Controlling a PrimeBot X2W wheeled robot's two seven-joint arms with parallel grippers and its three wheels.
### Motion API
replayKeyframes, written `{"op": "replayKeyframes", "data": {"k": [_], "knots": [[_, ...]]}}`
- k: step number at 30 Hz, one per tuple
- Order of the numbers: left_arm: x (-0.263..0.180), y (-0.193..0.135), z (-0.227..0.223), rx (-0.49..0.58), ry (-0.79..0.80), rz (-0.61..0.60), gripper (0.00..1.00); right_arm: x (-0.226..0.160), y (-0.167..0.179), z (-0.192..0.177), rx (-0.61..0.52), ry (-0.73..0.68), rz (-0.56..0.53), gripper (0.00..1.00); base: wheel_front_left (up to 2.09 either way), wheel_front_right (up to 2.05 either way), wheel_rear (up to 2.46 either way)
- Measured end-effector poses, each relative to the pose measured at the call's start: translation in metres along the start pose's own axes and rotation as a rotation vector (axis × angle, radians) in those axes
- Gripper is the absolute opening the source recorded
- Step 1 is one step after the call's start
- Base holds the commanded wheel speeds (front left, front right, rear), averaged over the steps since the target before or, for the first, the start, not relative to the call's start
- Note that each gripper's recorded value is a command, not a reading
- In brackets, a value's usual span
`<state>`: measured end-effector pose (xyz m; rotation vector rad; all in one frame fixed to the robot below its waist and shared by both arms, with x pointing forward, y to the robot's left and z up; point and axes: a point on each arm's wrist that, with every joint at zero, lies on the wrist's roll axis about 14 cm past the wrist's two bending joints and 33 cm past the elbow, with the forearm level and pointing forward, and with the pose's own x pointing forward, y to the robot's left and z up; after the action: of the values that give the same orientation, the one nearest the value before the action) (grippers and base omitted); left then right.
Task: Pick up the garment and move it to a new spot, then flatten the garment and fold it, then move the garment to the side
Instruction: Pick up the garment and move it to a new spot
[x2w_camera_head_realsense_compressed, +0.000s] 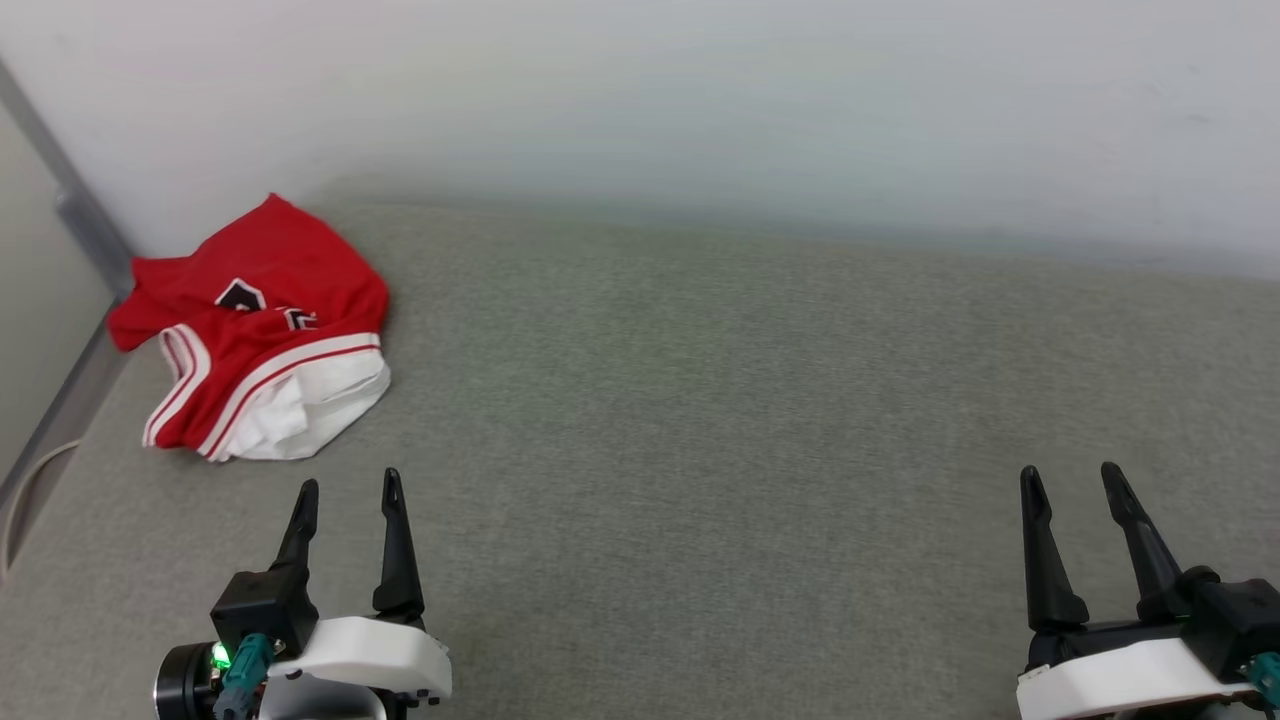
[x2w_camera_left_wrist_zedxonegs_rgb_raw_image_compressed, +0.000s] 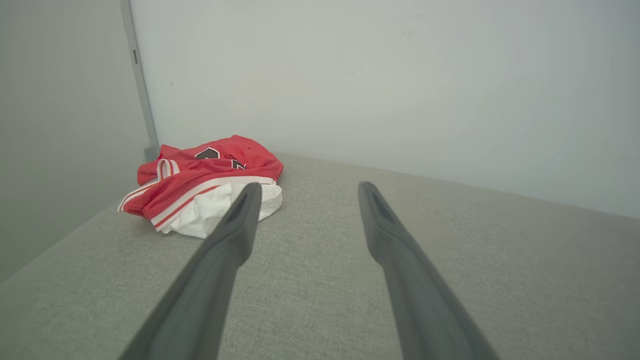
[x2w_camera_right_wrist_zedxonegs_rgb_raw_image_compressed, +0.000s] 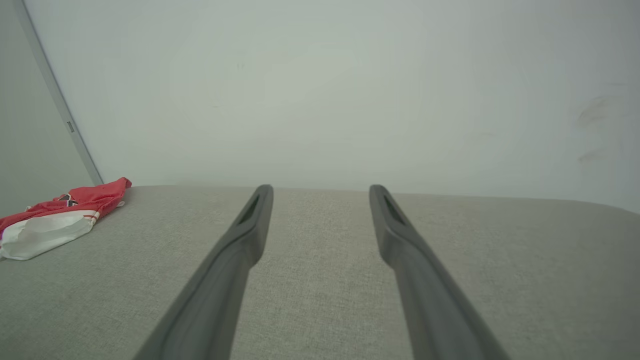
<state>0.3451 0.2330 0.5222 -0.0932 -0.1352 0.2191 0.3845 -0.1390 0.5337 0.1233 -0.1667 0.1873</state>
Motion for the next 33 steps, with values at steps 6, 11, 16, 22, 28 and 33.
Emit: {"op": "replayKeyframes", "data": {"k": [6, 11, 16, 22, 28, 33], "knots": [[-0.01, 0.028, 0.004, 0.025, -0.007, 0.089, 1.0, 0.013, 0.024, -0.008, 0.009, 0.017, 0.076, 1.0, 0.0, 0.0, 0.0], [-0.023, 0.053, 0.008, 0.04, -0.011, 0.166, 1.0, 0.024, 0.048, -0.015, 0.018, 0.03, 0.149, 1.0, 0.0, 0.0, 0.0], [-0.038, 0.077, 0.011, 0.053, -0.013, 0.243, 1.0, 0.034, 0.074, -0.022, 0.03, 0.041, 0.223, 1.0, 0.0, 0.0, 0.0], [-0.058, 0.104, 0.016, 0.066, -0.017, 0.338, 1.0, 0.041, 0.105, -0.028, 0.039, 0.052, 0.312, 1.0, 0.0, 0.0, 0.0], [-0.077, 0.126, 0.019, 0.065, -0.018, 0.419, 1.0, 0.045, 0.132, -0.032, 0.046, 0.059, 0.392, 1.0, 0.0, 0.0, 0.0], [-0.086, 0.134, 0.019, 0.067, -0.015, 0.449, 1.0, 0.046, 0.142, -0.035, 0.051, 0.065, 0.418, 1.0, 0.0, 0.0, 0.0]]}}
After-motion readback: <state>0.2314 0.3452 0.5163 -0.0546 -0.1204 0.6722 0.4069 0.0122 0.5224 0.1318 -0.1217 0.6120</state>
